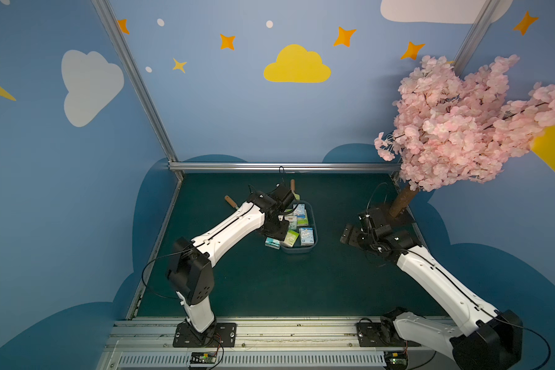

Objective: Take the pocket tissues out of the storage box
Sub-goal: Pick up the pocket tissues from the storage box, then place the pocket tissues at the center of the board.

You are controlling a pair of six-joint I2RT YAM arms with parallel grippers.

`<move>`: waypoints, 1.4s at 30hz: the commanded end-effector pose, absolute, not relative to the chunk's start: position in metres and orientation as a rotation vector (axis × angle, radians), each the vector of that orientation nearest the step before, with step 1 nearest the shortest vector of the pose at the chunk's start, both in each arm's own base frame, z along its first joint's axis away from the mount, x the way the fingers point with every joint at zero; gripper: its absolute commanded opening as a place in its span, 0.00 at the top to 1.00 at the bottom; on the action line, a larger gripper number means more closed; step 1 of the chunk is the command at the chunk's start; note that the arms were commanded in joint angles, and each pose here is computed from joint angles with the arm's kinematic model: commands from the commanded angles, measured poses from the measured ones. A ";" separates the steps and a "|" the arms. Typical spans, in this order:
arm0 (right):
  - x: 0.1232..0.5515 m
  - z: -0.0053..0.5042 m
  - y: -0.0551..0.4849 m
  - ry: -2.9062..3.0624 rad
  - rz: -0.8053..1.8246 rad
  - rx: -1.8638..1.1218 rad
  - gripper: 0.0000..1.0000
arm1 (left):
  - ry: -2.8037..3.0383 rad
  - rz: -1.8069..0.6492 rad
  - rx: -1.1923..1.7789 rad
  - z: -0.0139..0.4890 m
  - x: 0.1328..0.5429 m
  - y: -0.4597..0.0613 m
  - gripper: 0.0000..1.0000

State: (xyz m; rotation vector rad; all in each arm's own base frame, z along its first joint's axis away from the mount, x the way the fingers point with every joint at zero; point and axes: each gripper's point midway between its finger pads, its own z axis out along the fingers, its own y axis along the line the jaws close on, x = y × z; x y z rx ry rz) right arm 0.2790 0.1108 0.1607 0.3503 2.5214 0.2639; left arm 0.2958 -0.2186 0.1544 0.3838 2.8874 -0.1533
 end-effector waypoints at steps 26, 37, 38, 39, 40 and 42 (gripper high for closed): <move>0.292 0.152 0.148 2.618 0.440 0.319 0.02 | 3.082 -0.152 -0.067 0.043 0.245 -0.152 0.51; 0.292 0.153 0.144 2.602 0.418 0.332 0.02 | 3.122 -0.062 -0.058 0.016 0.245 -0.147 0.51; 0.292 0.153 0.143 2.601 0.414 0.335 0.02 | 3.125 -0.060 -0.056 0.015 0.245 -0.147 0.50; 0.292 0.153 0.142 2.600 0.413 0.336 0.02 | 3.127 -0.058 -0.055 0.014 0.245 -0.147 0.50; 0.292 0.153 0.142 2.602 0.411 0.334 0.02 | 3.128 -0.054 -0.050 0.013 0.246 -0.147 0.50; 0.292 0.152 0.142 2.603 0.409 0.336 0.02 | 3.134 -0.040 -0.038 0.011 0.245 -0.146 0.50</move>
